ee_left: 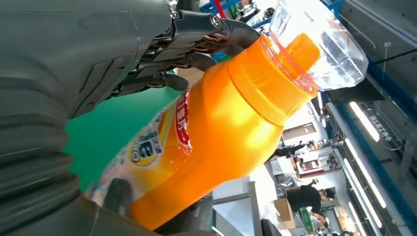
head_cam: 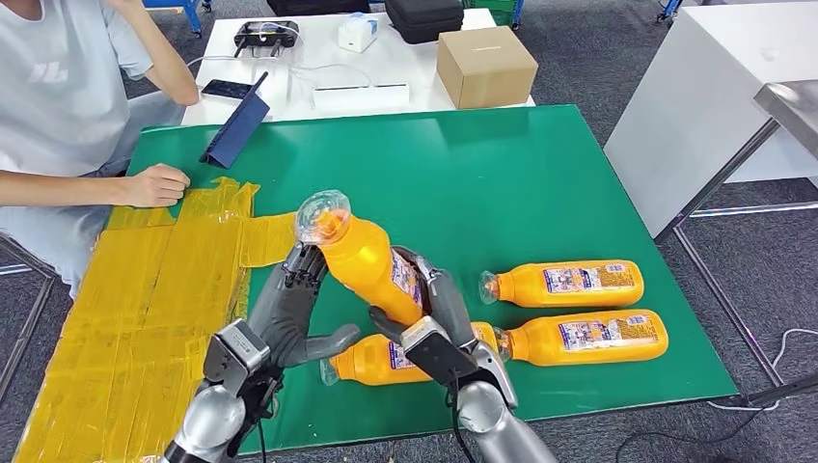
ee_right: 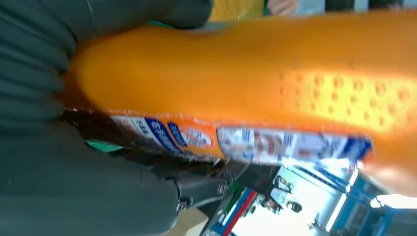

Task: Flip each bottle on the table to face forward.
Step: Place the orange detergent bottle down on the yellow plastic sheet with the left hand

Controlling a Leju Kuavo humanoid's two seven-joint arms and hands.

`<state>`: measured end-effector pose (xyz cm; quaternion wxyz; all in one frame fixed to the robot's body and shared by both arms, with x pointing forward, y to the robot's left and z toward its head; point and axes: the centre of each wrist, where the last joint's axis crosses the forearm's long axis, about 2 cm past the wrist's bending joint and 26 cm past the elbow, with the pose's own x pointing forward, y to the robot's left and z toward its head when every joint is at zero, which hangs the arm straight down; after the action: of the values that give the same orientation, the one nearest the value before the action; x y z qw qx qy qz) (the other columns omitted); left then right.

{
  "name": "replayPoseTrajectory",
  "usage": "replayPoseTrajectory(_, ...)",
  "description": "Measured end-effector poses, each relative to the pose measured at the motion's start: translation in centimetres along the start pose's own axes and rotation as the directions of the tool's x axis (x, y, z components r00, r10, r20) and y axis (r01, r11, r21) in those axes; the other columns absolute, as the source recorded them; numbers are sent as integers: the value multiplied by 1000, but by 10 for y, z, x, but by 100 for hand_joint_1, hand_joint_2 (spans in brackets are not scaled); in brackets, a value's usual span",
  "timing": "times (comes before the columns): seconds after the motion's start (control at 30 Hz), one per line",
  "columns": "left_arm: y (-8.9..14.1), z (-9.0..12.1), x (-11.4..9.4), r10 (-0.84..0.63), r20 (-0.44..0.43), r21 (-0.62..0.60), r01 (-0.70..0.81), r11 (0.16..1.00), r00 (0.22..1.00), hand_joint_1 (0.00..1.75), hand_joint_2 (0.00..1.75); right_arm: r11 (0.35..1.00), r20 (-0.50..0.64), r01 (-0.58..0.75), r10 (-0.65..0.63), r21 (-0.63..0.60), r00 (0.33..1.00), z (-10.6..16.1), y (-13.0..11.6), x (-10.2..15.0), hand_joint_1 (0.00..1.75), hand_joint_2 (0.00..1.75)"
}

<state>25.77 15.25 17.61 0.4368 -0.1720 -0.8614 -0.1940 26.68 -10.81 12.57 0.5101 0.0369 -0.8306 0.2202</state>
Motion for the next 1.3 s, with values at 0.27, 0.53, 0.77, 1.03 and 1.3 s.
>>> replayPoseTrajectory(0.27,3,-6,-3,21,-2,-4,-21,1000,1000,0,175,993,60,-107,103,60,993,-4,22,7,172,175)
replayPoseTrajectory(0.53,10,-7,-12,125,-37,-6,-125,992,992,0,175,973,163,-221,207,70,965,-5,35,17,173,175)
replayPoseTrajectory(0.77,13,-6,-17,136,-54,4,-136,991,989,29,175,969,177,-234,217,80,960,-7,35,18,174,175)
replayPoseTrajectory(1.03,13,-5,-19,136,-63,10,-135,991,989,175,175,968,178,-237,219,83,959,-8,35,19,175,175)
replayPoseTrajectory(1.3,14,-2,-20,124,-48,74,-120,990,991,175,175,969,173,-225,206,97,963,-8,39,18,175,175)
